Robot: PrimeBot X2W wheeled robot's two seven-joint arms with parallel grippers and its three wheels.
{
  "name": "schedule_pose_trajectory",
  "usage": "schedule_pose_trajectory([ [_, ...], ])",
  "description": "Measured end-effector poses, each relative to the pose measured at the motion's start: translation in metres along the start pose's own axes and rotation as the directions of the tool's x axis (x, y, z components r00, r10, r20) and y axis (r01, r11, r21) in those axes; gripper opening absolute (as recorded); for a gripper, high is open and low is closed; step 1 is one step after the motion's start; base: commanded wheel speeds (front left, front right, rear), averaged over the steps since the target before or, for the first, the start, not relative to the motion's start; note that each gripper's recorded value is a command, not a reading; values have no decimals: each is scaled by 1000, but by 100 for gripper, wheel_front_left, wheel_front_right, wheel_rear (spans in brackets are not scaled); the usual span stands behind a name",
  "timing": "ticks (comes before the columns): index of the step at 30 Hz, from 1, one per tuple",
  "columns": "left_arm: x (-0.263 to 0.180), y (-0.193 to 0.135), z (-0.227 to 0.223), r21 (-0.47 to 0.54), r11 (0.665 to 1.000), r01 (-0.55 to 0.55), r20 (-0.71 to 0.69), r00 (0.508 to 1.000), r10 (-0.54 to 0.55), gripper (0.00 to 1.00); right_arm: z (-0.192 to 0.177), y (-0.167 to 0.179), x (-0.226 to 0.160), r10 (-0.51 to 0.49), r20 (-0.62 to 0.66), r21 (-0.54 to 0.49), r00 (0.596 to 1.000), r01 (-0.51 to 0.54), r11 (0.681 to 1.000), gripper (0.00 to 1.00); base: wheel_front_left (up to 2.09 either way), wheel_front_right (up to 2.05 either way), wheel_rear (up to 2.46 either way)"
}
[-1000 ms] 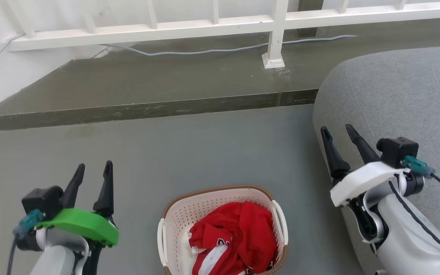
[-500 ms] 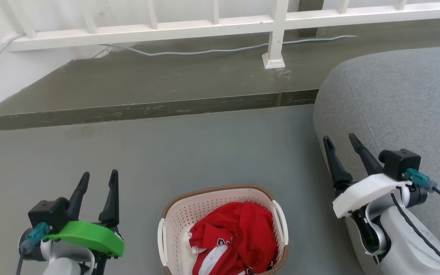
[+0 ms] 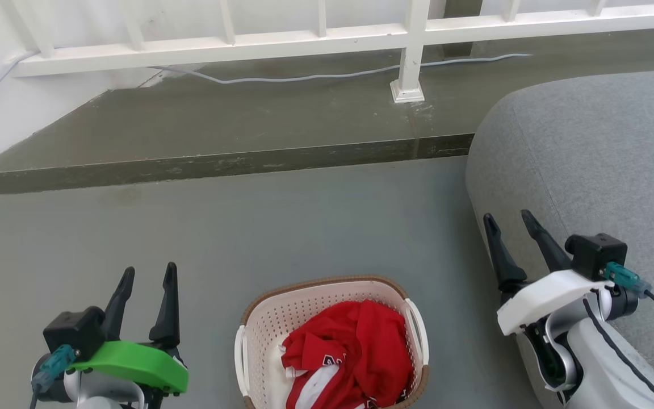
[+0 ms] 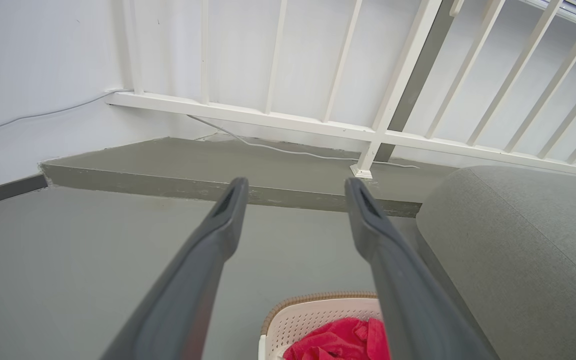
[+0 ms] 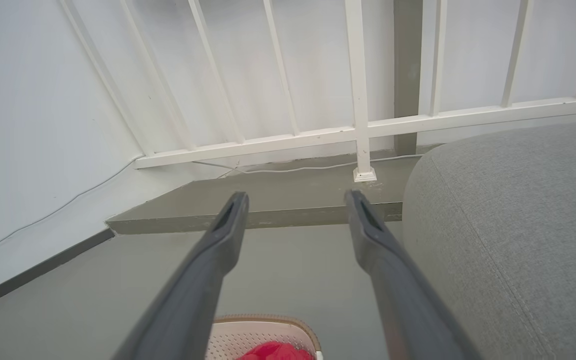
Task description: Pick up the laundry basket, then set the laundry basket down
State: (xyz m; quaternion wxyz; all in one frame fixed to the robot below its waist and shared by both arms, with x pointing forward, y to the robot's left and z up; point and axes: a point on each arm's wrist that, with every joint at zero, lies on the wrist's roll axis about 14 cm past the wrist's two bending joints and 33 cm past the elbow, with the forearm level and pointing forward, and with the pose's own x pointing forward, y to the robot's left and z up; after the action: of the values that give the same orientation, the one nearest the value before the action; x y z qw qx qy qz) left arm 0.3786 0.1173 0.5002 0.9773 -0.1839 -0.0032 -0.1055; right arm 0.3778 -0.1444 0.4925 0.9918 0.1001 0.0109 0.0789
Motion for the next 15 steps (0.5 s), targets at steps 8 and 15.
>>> schedule_pose_trajectory([
  [8,-3,0,-2,-3,1000,-1,-4,1000,1,100,-1,-2,-2,-8,-1,-1,1000,8,1000,100,0,0,0],
  [15,-3,-1,-1,0,1000,3,0,1000,-3,100,-1,-3,-3,-12,0,-7,1000,12,1000,100,0,0,0],
])
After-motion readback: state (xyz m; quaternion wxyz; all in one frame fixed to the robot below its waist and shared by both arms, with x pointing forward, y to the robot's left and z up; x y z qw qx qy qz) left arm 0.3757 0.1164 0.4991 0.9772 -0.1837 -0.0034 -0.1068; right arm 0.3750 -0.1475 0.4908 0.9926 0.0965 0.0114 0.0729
